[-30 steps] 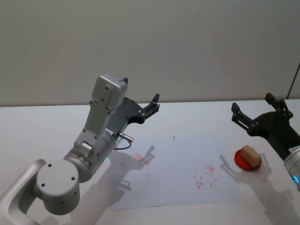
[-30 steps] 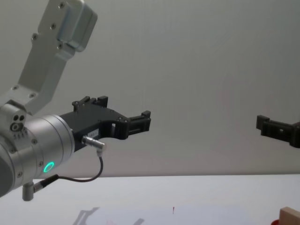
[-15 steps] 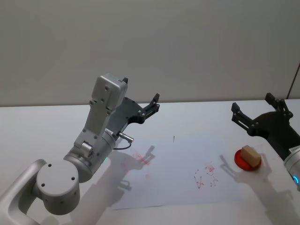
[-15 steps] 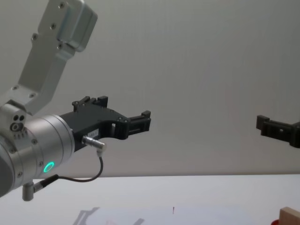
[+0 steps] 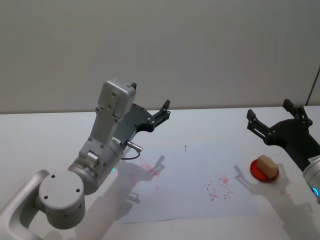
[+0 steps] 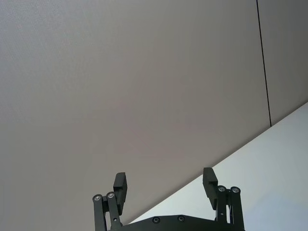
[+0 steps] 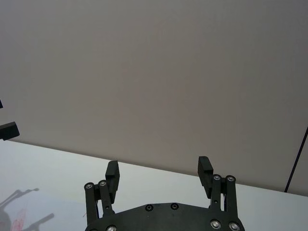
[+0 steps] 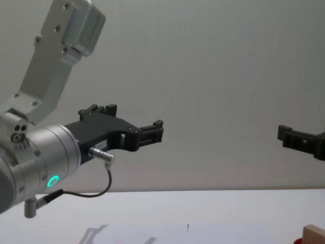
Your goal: Use the one hand to pick up the stamp and affix it onto the A4 paper.
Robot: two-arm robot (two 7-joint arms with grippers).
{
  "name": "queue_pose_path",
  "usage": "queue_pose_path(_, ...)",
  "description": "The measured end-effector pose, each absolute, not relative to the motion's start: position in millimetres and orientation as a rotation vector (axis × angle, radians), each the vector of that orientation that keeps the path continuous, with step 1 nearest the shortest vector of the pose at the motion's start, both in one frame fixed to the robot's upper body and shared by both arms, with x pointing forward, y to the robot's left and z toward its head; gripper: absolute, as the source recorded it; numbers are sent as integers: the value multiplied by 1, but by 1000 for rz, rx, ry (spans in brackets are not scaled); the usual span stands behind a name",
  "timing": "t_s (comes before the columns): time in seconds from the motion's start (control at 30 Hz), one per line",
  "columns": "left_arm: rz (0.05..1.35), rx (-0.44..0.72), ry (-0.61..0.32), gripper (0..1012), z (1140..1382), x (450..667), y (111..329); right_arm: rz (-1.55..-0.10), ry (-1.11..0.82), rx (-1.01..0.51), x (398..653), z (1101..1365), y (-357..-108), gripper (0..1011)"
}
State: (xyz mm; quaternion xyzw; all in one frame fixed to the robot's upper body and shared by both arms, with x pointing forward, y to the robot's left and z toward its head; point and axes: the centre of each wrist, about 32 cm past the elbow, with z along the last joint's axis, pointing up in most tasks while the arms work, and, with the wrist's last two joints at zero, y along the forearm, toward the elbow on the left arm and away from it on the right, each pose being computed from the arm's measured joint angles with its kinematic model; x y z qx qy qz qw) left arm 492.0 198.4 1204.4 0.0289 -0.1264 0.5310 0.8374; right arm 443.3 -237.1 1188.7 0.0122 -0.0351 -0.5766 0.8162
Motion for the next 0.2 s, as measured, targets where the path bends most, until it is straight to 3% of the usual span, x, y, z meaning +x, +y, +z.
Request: queue_pose_path(0.2, 1124, 61, -268, 1001, 1204, 492, 198, -1229, -75, 26, 443, 1189, -237, 1001)
